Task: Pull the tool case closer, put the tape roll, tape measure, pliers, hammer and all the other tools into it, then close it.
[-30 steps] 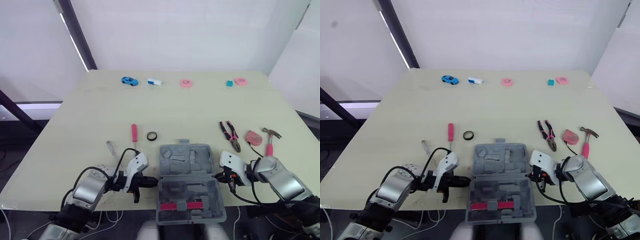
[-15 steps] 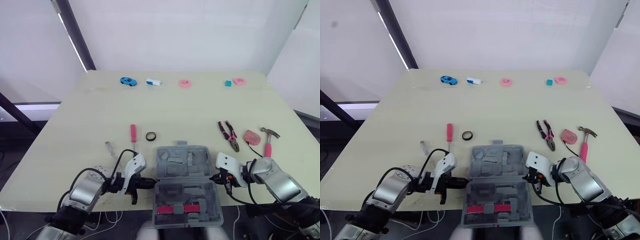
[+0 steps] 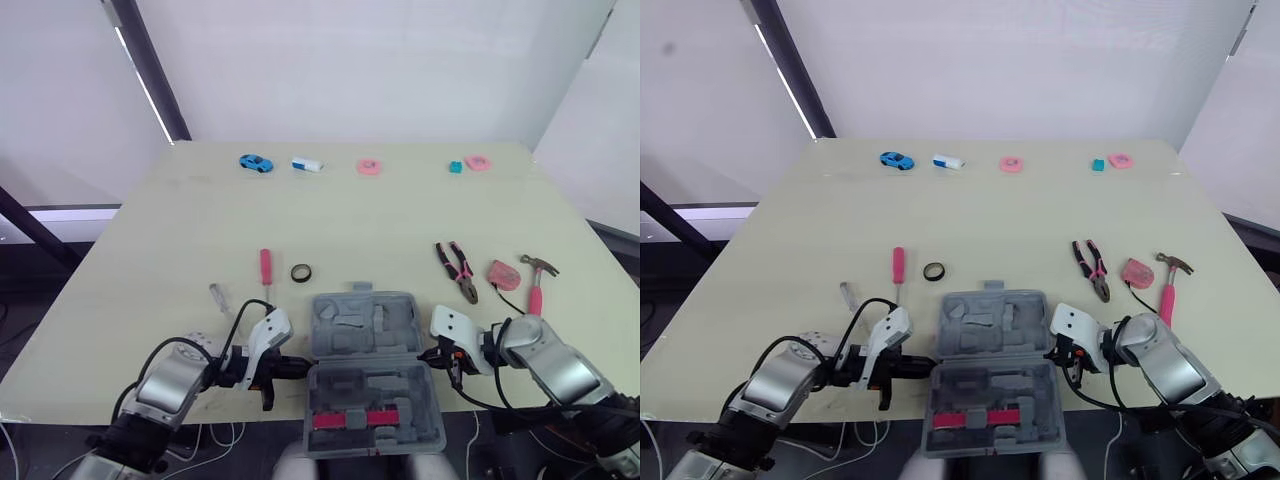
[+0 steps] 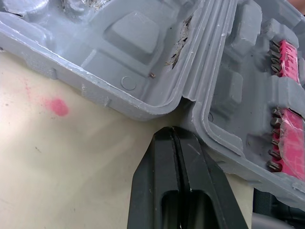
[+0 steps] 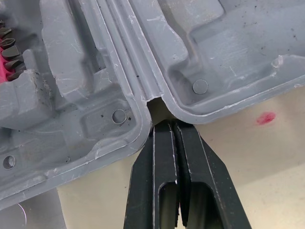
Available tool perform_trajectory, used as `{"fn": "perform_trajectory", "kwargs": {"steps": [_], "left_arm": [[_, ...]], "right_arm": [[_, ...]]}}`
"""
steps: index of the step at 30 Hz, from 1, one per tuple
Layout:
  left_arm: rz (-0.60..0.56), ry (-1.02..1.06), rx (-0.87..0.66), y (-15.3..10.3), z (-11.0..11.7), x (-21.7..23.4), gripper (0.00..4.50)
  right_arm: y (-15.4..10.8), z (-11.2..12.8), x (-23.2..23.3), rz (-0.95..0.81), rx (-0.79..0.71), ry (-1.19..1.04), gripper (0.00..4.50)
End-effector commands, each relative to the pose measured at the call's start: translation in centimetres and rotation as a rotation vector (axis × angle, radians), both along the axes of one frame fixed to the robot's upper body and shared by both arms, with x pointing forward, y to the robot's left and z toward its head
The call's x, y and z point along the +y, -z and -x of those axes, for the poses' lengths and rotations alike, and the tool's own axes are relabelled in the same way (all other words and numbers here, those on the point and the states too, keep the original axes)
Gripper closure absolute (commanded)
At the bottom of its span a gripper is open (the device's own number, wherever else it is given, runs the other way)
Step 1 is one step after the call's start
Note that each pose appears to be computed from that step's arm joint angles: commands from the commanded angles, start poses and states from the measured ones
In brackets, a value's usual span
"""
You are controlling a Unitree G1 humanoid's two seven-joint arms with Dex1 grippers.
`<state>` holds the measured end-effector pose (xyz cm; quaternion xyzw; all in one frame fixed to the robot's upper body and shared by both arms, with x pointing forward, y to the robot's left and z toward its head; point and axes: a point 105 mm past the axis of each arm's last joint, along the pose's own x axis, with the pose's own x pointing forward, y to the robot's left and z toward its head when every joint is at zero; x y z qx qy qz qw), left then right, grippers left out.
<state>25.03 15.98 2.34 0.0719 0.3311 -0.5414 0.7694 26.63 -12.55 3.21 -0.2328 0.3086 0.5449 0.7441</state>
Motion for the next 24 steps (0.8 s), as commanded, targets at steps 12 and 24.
{"fn": "perform_trajectory", "kwargs": {"steps": [12,24], "left_arm": [[0.007,-0.078,-0.043,0.2,-0.1,1.4,4.47],[0.309,-0.284,-0.396,-5.7,0.2,3.4,4.47]], "right_arm": [[-0.4,-0.5,-2.1,-0.002,-0.028,0.096,4.43],[-6.2,-0.7,-5.4,-0.436,-0.380,0.273,4.43]]}}
